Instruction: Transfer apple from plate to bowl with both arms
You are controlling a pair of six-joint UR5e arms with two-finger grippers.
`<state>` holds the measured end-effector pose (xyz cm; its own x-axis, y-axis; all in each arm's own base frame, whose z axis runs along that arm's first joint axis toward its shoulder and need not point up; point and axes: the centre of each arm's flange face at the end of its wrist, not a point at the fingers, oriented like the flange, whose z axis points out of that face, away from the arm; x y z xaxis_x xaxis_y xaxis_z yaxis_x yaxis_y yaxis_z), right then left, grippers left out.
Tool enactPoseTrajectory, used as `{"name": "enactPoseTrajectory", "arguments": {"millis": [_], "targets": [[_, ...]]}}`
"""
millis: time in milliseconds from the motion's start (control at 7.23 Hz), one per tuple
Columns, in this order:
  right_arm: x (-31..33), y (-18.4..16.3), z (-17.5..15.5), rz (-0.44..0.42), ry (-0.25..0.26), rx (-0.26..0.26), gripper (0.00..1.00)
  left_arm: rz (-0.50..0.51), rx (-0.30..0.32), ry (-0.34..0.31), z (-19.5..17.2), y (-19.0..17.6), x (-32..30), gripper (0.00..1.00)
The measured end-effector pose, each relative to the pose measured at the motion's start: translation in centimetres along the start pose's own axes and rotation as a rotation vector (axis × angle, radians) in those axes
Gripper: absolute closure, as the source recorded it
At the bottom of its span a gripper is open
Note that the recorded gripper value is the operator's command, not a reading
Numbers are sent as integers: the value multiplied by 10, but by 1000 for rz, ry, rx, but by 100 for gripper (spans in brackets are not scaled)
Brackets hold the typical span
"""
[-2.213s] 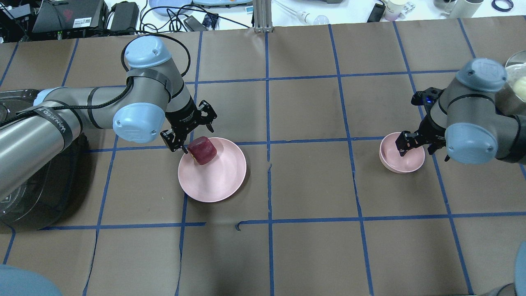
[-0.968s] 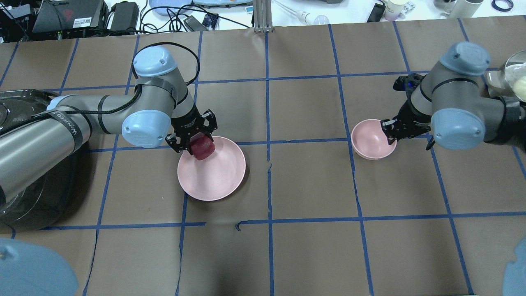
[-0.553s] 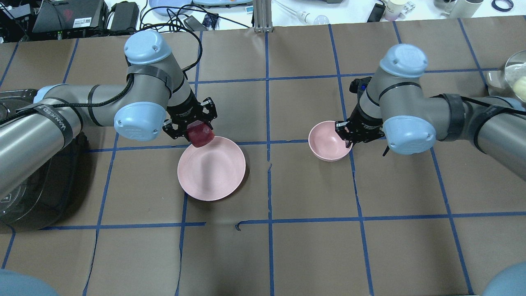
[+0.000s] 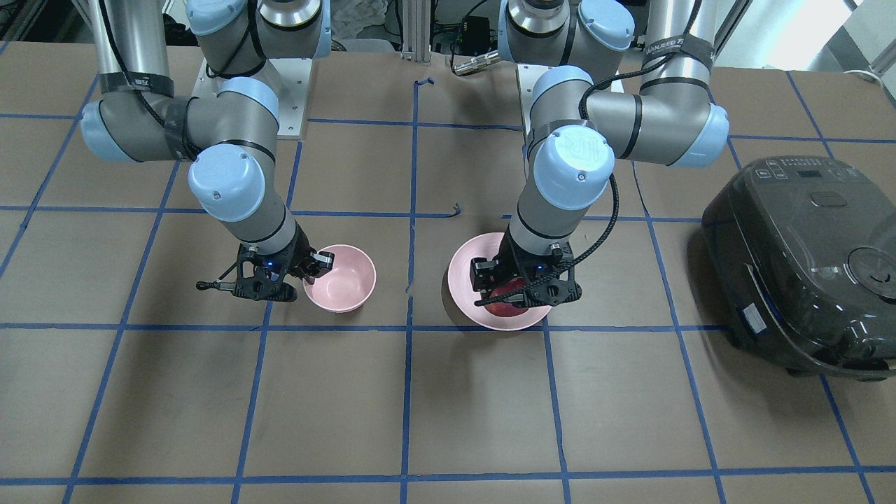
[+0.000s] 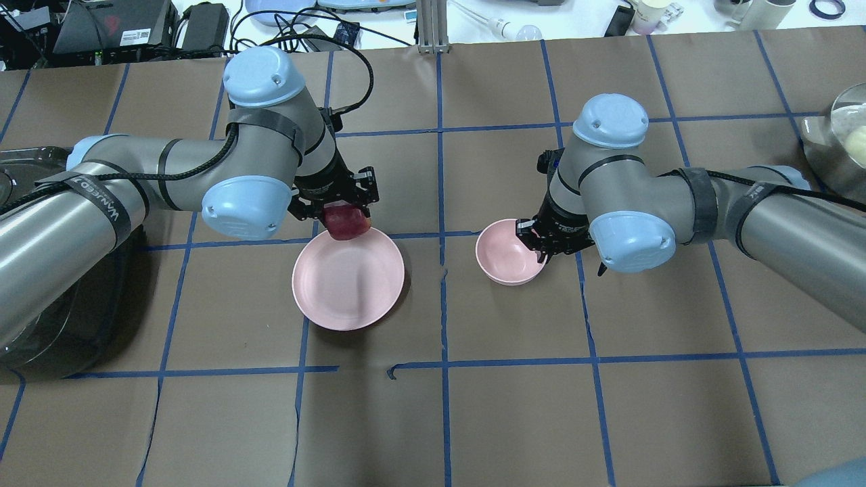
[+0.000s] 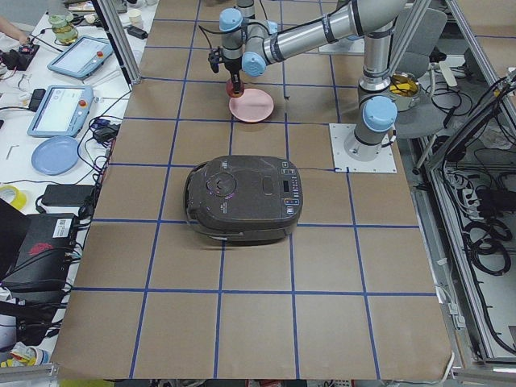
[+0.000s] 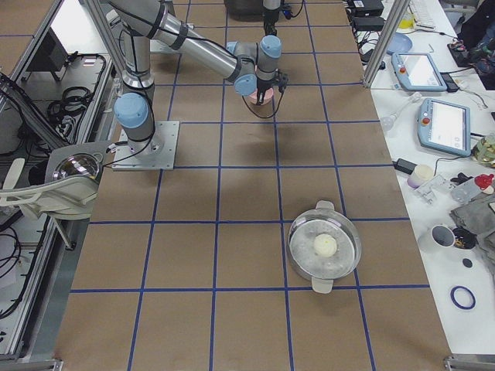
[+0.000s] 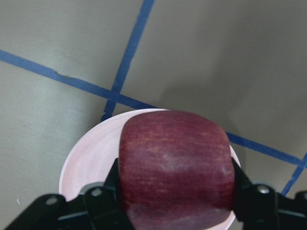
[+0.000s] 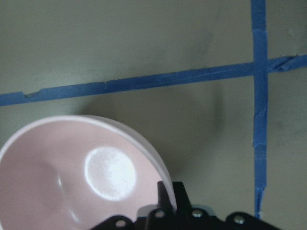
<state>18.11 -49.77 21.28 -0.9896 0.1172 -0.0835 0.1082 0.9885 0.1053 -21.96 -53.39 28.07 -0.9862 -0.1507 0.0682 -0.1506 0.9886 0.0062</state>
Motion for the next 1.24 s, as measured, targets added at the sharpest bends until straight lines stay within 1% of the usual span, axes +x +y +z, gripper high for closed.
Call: {"name": "enactPoseTrajectory", "arguments": {"millis": [277, 415, 553, 691, 830, 1106, 1245], "targets": [[0, -3, -4, -4, 8, 14, 0, 108, 5, 1, -2, 7, 12, 100], [1, -9, -17, -7, 14, 41, 0, 135, 11, 4, -4, 12, 19, 100], [1, -19, -45, -9, 33, 77, 0, 149, 22, 8, -6, 15, 28, 100], [-1, -24, -88, -9, 59, 102, 0, 147, 34, 16, -8, 15, 35, 100], [-5, -21, -141, -9, 72, 115, 0, 129, 41, 24, -10, 19, 47, 100], [-11, -1, -251, -5, 90, 131, 0, 107, 75, 47, -11, 38, 87, 100], [-14, 8, -287, -1, 93, 131, 0, 90, 88, 63, -9, 49, 108, 100]]}}
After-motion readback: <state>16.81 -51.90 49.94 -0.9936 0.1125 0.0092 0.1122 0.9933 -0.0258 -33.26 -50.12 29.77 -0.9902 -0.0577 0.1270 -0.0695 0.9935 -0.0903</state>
